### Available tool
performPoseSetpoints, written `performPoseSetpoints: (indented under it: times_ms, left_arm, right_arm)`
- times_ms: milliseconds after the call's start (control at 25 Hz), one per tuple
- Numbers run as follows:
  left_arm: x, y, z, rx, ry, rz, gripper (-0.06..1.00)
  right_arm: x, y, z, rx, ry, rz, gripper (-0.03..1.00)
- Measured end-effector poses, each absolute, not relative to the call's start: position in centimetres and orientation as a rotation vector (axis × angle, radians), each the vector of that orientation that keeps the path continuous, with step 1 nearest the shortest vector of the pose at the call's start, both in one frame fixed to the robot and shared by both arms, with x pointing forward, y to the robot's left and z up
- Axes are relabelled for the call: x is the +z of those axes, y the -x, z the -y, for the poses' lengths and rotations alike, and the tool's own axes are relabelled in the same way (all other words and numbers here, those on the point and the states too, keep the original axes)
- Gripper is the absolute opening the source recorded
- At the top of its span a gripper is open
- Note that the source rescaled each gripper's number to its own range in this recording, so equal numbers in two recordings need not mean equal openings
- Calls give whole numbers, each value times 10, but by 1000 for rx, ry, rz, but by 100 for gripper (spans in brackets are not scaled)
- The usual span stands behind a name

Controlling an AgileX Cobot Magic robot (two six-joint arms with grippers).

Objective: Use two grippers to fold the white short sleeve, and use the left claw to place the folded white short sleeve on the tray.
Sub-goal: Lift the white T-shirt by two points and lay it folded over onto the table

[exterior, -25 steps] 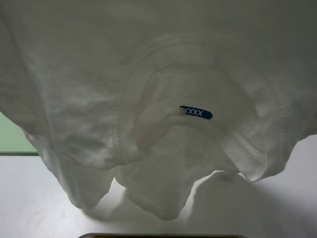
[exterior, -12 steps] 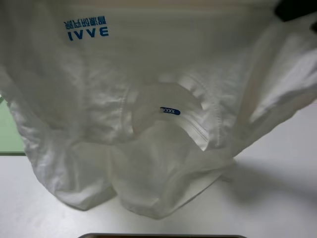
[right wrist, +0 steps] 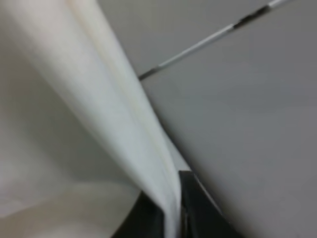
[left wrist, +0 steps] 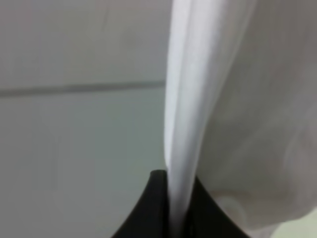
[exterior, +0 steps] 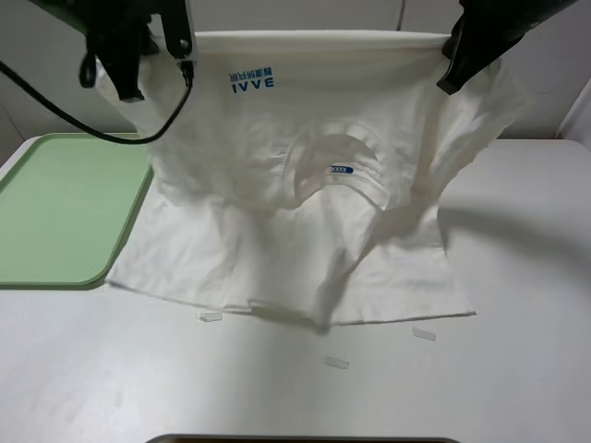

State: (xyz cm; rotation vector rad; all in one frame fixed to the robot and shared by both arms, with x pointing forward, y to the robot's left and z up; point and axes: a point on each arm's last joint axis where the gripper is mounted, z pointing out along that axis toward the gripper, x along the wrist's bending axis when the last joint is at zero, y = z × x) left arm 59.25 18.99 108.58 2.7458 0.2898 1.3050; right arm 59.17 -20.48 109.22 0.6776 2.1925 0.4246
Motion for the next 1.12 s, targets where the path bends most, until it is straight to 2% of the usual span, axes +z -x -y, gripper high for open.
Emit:
performPoseSetpoints:
  times_ms: [120,240,360,480,880,1120]
  left_arm:
    - [1043,-624,-183,1286,-2728,-212,0]
    - [1028,-631,-180,1272,-2726,-185,0]
    - [996,-642,-174,1203,-2758,-169,0]
    - [991,-643,-173,1185,-2752,-205,0]
    - [985,-641,-172,1092,-2694,-405,0]
    - [964,-629,-175,1011,-2744,-397,0]
  right_arm:
    - [1071,-616,217,432,-694,-2153,2]
    - [1053,-633,225,455,-726,-2122,2]
    - [1043,-639,227,464,-748,-2119,2]
    - [1032,-644,229,474,-799,-2123,2]
    - [1027,-641,231,482,-893,-2143,2]
    - [1022,-637,232,419,-877,-2218,2]
